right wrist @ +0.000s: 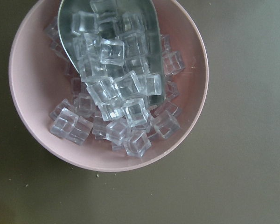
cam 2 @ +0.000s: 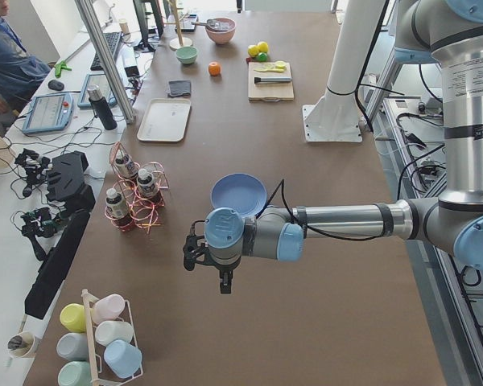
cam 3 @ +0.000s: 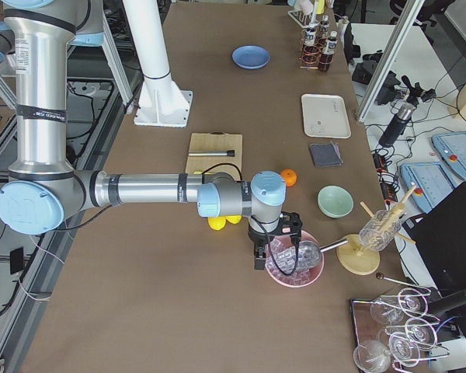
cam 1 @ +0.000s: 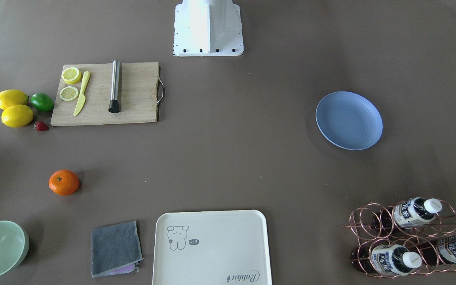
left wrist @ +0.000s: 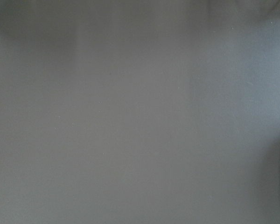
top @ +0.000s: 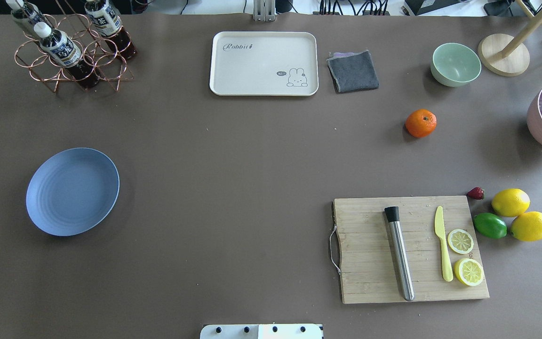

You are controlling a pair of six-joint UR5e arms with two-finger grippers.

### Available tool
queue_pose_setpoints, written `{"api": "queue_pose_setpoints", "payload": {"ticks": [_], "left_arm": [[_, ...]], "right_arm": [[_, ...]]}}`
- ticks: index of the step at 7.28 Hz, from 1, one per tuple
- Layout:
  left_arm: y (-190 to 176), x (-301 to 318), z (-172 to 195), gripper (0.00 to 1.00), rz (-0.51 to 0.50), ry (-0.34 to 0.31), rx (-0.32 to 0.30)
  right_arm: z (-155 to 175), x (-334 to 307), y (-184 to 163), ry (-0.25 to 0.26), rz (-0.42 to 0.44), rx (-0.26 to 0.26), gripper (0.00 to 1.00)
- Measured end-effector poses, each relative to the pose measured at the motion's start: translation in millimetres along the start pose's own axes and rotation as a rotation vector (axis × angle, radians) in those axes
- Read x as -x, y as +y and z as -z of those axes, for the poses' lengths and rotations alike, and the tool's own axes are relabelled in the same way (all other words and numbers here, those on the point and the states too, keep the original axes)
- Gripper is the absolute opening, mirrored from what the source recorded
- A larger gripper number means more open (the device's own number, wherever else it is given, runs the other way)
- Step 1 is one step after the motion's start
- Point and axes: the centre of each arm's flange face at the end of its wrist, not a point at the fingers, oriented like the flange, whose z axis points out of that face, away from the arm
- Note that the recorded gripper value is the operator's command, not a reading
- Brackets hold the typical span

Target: Pick orange to plate

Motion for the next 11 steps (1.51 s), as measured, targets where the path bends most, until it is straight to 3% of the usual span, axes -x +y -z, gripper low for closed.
{"api": "queue_pose_setpoints", "payload": {"ticks": [6,11], "left_arm": [[-1,-3,-1,0.98,-0.012,0.003,0.0],[-4,-11,6,0.98,-0.088,0.007,-0.065]], "right_arm": [[0,-1,0,0.013,-0.001,-0.002,1.0],[21,20,-11,0.0,0.039,-0.046,1.0]]}}
